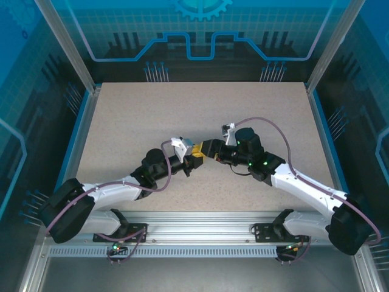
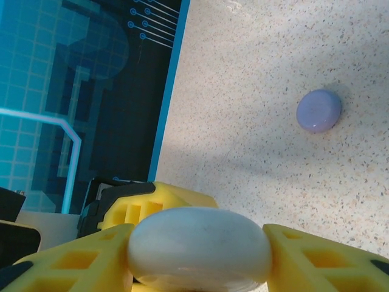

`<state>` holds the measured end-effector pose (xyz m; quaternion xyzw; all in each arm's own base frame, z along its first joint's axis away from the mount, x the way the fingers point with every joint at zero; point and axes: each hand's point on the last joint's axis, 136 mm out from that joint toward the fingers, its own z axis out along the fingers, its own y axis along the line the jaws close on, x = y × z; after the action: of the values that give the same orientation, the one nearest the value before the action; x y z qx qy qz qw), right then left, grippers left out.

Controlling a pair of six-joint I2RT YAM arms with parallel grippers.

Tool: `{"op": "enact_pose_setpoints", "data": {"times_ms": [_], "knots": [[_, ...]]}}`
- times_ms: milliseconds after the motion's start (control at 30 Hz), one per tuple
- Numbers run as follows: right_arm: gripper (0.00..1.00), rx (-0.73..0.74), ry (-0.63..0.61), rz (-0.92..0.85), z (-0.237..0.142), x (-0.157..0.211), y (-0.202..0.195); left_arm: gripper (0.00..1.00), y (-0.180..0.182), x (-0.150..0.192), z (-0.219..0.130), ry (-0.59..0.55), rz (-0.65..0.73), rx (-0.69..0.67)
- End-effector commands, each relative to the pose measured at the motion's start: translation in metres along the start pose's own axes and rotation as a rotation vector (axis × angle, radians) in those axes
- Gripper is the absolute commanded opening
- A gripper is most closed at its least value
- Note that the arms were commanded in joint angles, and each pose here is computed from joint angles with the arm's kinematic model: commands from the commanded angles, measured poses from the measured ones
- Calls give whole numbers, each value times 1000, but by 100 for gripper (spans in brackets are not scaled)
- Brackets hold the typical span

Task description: Insert wireless bluetooth earbuds into charging case

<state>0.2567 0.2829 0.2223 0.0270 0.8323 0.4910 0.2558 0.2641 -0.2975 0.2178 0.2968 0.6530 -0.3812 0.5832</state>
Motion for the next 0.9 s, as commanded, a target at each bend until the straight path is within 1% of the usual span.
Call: {"op": "enact_pose_setpoints", "data": {"times_ms": [0, 100, 167, 267, 333, 467, 533, 600, 667, 700, 867], "knots": [[69, -28, -5, -155, -18, -3, 18, 16, -8, -16, -4, -54, 5, 35], [75, -42, -45, -293, -42, -17, 24, 15, -13, -17, -7, -49, 5, 60], [75, -58, -51, -378, -58, -24, 27, 15, -17, -18, -9, -48, 10, 81], [75, -120, -48, -523, -77, -29, 33, 15, -26, -21, -12, -38, 16, 131], [75, -207, -6, -639, -85, -22, 43, 14, -33, -25, -14, -48, 23, 163], [75, -292, 54, -871, -93, -5, 47, 14, -41, -29, -17, -56, 43, 205], [75, -340, 41, -1012, -99, 0, 54, 14, -44, -30, -18, -57, 53, 219], [71, -369, 15, -1143, -103, 3, 59, 14, -47, -32, -20, -63, 62, 235], [70, -368, 19, -1208, -102, 4, 54, 14, -49, -34, -21, -70, 70, 249], [70, -373, 11, -1241, -104, -1, 60, 13, -50, -35, -21, -71, 74, 254], [61, -440, 80, -1306, -99, 1, 61, 13, -55, -40, -22, -81, 88, 281]]}}
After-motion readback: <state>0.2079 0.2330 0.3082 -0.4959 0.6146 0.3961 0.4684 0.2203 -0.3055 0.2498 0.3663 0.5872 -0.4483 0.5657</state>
